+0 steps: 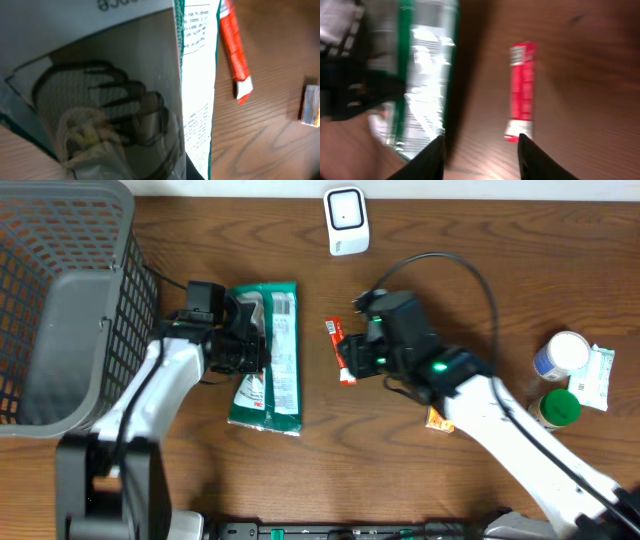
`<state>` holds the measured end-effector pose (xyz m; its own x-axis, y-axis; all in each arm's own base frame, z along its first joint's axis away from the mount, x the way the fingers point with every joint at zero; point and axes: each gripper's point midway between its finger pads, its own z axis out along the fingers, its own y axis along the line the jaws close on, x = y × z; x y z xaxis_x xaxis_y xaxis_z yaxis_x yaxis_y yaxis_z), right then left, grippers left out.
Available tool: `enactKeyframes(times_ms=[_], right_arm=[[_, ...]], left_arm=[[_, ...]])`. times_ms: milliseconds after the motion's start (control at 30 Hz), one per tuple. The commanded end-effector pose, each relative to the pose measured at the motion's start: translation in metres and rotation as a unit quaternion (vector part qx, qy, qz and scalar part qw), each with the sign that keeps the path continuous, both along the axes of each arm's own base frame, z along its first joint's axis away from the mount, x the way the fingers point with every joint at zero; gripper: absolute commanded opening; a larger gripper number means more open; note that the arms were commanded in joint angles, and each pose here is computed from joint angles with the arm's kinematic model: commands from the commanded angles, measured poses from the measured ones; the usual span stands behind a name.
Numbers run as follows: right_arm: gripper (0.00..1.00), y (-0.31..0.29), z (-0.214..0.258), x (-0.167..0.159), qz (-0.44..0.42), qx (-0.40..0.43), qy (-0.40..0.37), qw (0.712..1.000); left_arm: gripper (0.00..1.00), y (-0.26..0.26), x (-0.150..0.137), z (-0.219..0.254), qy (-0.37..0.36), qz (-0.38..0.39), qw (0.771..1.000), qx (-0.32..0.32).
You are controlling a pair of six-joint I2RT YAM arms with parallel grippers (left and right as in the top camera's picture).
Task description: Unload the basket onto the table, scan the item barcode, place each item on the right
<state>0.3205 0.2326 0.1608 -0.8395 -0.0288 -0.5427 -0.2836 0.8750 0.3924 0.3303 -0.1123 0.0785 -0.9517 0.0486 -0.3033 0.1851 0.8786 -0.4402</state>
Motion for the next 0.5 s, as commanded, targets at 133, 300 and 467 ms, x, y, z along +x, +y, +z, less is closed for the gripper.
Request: enactKeyframes(times_ms=[133, 300, 467], right_arm=[[0.99, -0.063, -0.002, 0.012, -0.080, -0.041, 0.015, 0.996], [0.99, -0.091, -0.016, 0.004, -0.113, -0.082, 0.049, 0.989], [0.99, -0.092, -0.019, 0.000, -0.112, -0.087, 0.058, 0.988]], left_arm=[[0.07, 0.029, 0.002, 0.050, -0.082, 0.046, 0.993, 0.066], [0.07, 0.032, -0.003, 0.080, -0.089, 0.049, 0.992, 0.073], [0.07, 0.052, 0.003, 0.096, -0.102, 0.074, 0.982, 0.139]])
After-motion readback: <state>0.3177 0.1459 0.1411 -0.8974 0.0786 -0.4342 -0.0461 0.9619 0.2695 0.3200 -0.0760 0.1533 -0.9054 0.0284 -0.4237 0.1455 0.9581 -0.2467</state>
